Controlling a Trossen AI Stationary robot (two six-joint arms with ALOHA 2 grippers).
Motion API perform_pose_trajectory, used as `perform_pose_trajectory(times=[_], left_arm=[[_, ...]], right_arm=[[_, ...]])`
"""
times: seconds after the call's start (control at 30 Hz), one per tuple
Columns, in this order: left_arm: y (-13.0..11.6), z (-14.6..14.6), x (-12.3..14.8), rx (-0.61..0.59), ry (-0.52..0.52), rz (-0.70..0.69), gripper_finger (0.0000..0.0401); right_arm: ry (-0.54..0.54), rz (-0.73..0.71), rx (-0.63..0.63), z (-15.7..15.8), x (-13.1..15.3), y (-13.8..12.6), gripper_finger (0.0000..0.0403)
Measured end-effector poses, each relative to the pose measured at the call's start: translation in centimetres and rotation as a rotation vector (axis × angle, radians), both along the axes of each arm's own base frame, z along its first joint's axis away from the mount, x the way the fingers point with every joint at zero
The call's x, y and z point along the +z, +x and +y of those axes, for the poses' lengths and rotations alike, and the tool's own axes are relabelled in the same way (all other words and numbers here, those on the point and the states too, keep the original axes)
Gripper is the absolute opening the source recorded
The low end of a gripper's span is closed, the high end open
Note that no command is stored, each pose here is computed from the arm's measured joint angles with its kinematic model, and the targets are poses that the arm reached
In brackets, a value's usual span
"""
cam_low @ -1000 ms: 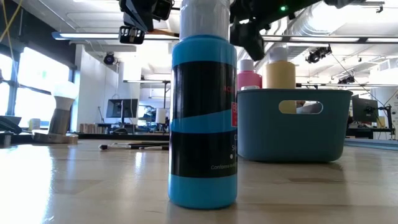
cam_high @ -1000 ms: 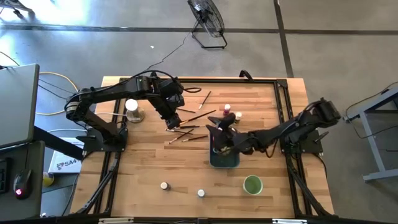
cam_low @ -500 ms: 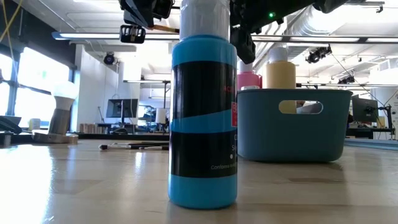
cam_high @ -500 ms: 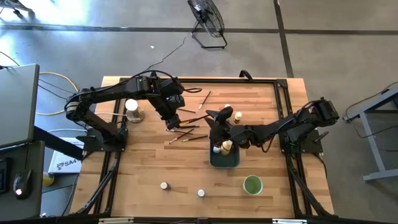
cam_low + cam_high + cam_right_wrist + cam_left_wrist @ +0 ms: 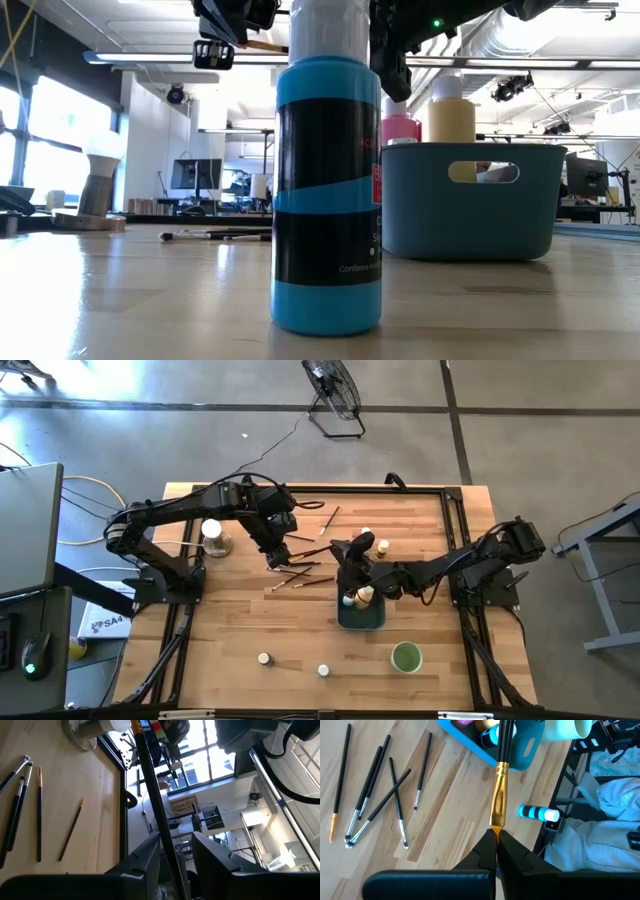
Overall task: Pick & Place Paint Supplies
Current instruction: Put the black and gold paint brush into the green cup
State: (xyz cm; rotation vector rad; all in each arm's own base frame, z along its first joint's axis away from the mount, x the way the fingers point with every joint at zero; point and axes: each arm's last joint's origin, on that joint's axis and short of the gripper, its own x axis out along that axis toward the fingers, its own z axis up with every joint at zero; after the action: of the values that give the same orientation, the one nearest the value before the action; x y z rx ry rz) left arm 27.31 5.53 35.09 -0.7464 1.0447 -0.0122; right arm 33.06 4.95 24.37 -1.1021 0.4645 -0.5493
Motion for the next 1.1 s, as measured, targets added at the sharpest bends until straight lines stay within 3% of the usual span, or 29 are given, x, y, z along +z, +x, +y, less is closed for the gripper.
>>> perform_pose_trajectory(times=[0.43,0.7,1.1], left_arm=[[-0.03,-0.04,0.04,-0.007,-0.012,-0.003,0.0],[0.0,-0.07,0.1,-0.014,-0.025,-0.012,0.0001],[-0.04,-0.26,0.17,-0.057,-0.082,-0.026,0.0035]], right_arm=[[-0.007,0.016,0.0,0.0,-0.15,0.0,0.0032],[-0.011,0.013,-0.013,-0.03,-0.1,-0.01,0.0027],[-0.033,0.018,-0.032,-0.08,0.08,-0.06,0.001]])
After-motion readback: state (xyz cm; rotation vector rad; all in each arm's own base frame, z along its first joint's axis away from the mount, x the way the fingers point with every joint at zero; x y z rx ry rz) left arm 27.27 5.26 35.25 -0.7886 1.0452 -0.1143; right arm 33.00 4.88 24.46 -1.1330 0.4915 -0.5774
